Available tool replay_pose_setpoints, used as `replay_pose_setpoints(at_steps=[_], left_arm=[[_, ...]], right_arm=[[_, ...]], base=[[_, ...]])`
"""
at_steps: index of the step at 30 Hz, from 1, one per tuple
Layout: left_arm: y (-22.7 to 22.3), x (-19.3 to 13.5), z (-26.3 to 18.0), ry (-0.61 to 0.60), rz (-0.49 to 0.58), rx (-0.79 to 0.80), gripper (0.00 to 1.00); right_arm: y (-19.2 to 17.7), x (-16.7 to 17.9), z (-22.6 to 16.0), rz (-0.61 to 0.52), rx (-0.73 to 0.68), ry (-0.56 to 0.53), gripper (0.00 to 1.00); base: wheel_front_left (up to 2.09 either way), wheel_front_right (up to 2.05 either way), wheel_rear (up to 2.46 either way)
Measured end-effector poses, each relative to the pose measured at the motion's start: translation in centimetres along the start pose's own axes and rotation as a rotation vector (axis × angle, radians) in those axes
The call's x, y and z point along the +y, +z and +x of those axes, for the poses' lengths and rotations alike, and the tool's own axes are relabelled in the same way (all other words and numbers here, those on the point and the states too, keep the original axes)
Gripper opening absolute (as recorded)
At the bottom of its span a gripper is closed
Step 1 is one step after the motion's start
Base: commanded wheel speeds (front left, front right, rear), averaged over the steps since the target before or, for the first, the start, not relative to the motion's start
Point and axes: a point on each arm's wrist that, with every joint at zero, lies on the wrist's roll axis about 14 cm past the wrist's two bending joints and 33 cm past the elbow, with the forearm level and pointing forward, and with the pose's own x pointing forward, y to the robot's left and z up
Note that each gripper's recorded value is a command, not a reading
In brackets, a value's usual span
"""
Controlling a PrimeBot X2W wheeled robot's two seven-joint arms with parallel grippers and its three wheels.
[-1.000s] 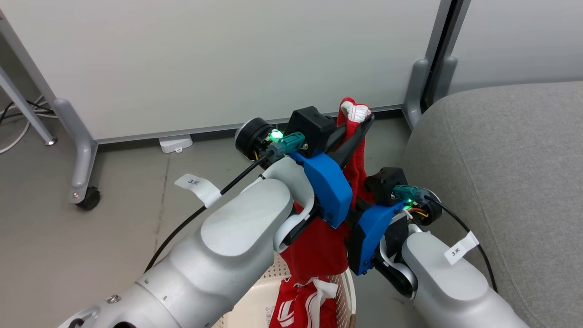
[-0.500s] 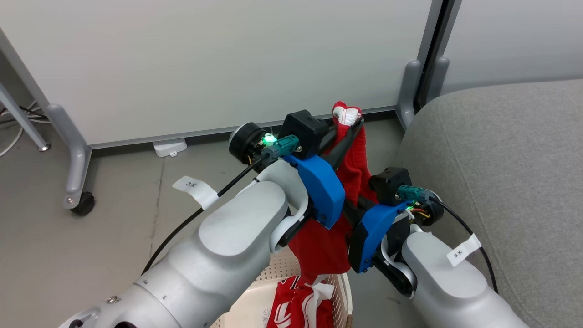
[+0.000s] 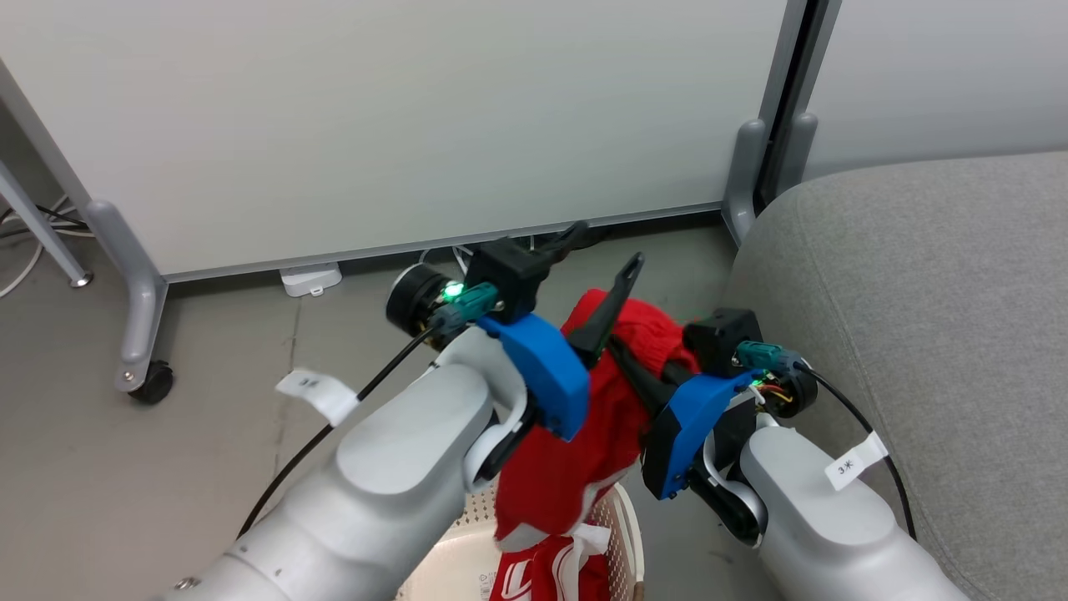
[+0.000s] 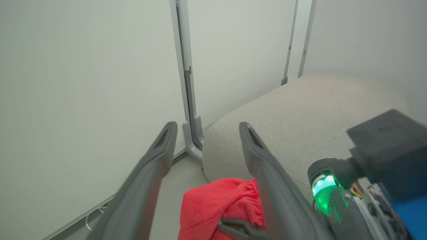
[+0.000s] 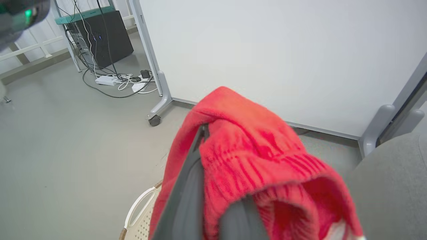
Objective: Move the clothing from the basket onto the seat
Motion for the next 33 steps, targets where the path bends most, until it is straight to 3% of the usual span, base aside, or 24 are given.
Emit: replay_pose_setpoints(at_steps=[18, 33], left_arm=[[-3.0, 5.4, -7.4, 0.26, -0.081, -0.098, 1.0], [-7.2, 6.5, -11.7, 0.347, -0.092, -0.036, 1.0]], right_arm=[[1.6, -2.6, -1.0, 0.028, -0.083, -0.068, 0.0], [0.6, -4.8, -3.5, 0.053, -0.071, -0.148, 0.0]], base=[[0.0, 0.0, 0.0], [0.0, 0.0, 0.0]])
